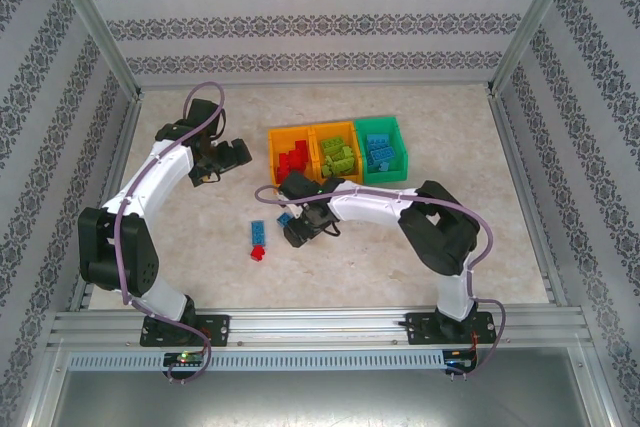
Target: Sort the legos into containers by color
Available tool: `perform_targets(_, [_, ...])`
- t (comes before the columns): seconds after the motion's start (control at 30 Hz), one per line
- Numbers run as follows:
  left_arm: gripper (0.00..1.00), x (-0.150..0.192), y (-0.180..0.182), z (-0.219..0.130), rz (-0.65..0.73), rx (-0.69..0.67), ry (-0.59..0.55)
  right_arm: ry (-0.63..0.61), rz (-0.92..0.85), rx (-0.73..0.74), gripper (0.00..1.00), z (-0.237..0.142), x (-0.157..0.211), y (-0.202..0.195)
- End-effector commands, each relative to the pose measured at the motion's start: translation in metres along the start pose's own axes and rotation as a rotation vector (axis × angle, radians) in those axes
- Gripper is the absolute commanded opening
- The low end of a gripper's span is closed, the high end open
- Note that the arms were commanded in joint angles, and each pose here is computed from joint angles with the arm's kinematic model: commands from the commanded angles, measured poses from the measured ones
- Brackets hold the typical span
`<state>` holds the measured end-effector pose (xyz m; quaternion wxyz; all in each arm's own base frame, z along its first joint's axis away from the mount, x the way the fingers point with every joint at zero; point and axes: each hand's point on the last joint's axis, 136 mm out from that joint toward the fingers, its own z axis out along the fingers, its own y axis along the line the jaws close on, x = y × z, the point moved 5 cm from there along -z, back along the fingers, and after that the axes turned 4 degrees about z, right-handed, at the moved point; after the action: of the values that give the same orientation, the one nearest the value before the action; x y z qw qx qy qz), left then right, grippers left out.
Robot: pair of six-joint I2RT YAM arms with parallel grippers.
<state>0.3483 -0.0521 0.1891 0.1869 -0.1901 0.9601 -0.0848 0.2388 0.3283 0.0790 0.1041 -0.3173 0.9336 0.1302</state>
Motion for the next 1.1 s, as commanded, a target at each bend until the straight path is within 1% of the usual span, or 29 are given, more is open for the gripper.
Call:
perform_targets(0.0, [1.00,0.001,0.003,-0.007,-0.016,0.020,-0.020,-0.080,-0.097,-0.018,0.63,-0.019,-0.017,0.006])
perform_targets(0.17, [1.00,0.007,0.008,-0.010,-0.023,0.007,-0.022,-0.054,-0.167,-0.080,0.71,-0.017,-0.029,0.017])
perform_targets(0.27, [1.00,0.011,0.012,-0.012,-0.030,-0.005,-0.026,-0.030,-0.166,-0.109,0.71,-0.009,-0.032,0.021])
perform_targets(0.3, [1.00,0.012,0.013,-0.012,-0.034,-0.007,-0.027,-0.020,-0.163,-0.105,0.71,-0.004,-0.033,0.020])
perform_targets(0.53, [1.00,0.017,0.016,-0.011,-0.040,-0.016,-0.010,0.032,-0.167,-0.070,0.55,0.017,-0.030,0.013])
perform_targets(0.7, [1.00,0.020,0.022,-0.013,-0.035,-0.051,-0.001,0.058,-0.165,-0.041,0.48,0.022,-0.022,0.005])
perform_targets(0.77, [1.00,0.021,0.023,-0.013,-0.033,-0.058,0.003,0.052,-0.160,-0.033,0.47,0.019,-0.020,0.002])
perform_targets(0.87, [1.00,0.022,0.023,-0.012,-0.038,-0.054,0.007,0.042,-0.149,-0.027,0.59,0.015,-0.021,-0.002])
perform_targets(1.07, [1.00,0.022,0.021,-0.010,-0.041,-0.039,0.009,-0.015,-0.169,-0.102,0.69,0.002,-0.027,0.009])
